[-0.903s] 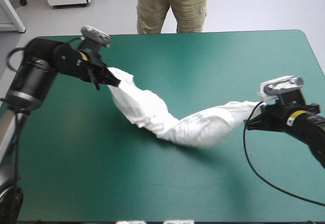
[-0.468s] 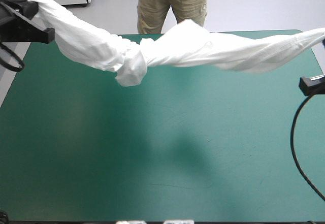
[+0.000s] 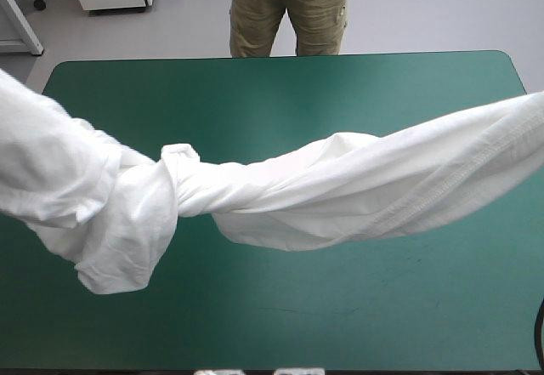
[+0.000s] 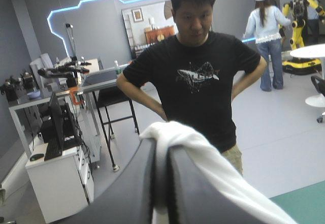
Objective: Fold the cloth
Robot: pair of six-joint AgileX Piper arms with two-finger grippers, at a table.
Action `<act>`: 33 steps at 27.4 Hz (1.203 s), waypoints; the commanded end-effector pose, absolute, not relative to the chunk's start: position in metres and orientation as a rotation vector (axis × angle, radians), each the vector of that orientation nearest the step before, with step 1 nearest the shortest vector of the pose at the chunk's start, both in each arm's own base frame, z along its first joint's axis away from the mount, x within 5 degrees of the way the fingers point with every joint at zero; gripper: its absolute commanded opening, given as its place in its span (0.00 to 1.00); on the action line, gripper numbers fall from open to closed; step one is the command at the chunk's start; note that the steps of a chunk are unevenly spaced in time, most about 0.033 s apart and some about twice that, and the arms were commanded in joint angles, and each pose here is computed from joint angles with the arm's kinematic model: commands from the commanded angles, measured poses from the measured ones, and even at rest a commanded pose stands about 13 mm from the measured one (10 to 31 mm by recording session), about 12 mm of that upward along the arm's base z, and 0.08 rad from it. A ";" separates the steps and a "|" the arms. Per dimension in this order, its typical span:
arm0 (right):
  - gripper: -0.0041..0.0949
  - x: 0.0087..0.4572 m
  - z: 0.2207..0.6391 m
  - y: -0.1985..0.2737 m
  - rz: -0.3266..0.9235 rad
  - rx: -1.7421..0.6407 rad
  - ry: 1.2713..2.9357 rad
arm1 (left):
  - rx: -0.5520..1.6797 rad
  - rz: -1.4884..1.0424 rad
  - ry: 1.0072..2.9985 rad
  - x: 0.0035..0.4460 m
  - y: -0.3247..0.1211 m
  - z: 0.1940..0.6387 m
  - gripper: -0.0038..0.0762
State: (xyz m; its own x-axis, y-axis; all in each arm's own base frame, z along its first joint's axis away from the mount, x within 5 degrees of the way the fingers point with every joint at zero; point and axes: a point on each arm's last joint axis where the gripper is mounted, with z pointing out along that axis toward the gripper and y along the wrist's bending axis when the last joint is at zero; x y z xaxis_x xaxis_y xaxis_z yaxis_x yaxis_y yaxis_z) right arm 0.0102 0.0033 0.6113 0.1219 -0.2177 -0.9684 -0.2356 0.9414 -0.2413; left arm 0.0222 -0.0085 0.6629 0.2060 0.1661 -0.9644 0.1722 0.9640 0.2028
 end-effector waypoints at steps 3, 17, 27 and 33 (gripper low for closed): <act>0.03 0.030 0.595 0.009 0.046 -0.376 1.598 | 0.298 -0.027 1.487 0.040 -0.012 0.649 0.04; 0.03 0.156 0.435 0.044 0.137 -0.385 2.067 | 0.389 -0.110 2.149 0.207 -0.042 0.469 0.04; 0.03 0.247 0.366 0.054 -0.027 -0.331 2.054 | 0.194 -0.230 1.984 0.337 -0.064 0.388 0.04; 0.03 0.290 0.346 0.033 -0.095 -0.197 2.025 | 0.135 -0.255 1.965 0.413 -0.076 0.355 0.08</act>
State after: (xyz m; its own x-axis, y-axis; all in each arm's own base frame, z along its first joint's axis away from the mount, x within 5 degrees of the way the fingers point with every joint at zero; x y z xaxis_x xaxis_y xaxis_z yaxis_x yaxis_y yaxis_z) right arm 0.2813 0.0440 0.3267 -0.5470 -0.2012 -0.8126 -0.1361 0.9791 -0.1508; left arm 0.4040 -0.0745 0.3227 -0.5293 0.0185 -0.8483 0.2147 0.9702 -0.1127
